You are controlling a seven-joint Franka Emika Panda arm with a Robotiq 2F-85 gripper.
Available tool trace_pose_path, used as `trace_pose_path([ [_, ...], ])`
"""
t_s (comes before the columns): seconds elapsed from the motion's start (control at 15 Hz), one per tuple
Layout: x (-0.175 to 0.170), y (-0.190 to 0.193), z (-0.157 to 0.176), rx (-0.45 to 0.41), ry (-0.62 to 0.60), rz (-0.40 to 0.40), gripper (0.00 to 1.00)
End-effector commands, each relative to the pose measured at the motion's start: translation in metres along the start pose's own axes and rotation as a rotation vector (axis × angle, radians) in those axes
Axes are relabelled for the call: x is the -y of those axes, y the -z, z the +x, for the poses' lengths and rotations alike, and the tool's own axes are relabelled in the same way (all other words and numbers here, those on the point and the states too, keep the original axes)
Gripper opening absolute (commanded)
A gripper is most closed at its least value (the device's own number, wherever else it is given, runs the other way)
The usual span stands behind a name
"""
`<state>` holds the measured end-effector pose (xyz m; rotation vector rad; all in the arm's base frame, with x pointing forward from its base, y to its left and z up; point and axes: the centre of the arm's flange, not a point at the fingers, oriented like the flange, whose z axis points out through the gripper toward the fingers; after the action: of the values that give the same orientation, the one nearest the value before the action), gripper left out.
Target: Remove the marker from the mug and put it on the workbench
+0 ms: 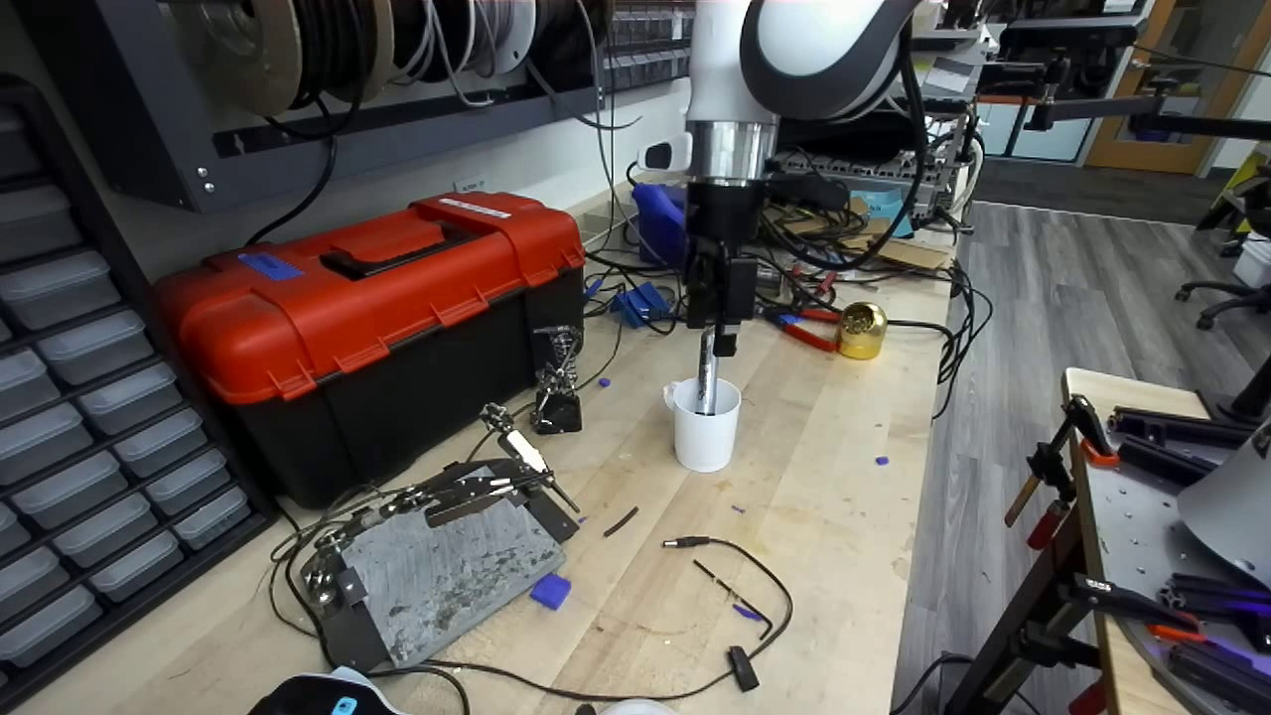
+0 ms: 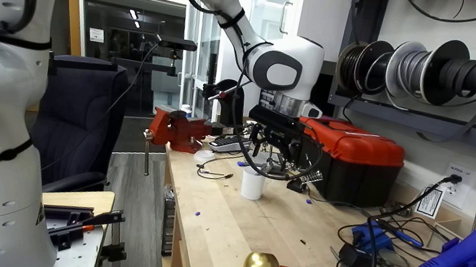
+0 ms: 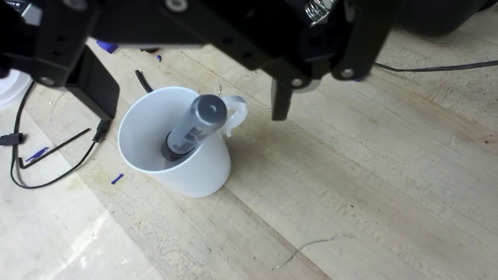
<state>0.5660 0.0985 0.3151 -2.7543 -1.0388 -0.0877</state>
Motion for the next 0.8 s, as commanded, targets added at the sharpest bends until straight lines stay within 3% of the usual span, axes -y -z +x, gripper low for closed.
trace_pose_path([
  [0.0, -0.0036, 0.0018, -0.0037, -0.017, 0.008, 0.003, 1.00],
  [0.6, -0.0037, -0.0064, -0.0079, -0.010, -0.004, 0.020, 1.00],
  [0.67, -0.0039, -0.0064, -0.0075, -0.012, -0.006, 0.019, 0.93],
  [0.73, -0.0040, -0.0066, -0.0073, -0.013, -0.008, 0.019, 0.74],
])
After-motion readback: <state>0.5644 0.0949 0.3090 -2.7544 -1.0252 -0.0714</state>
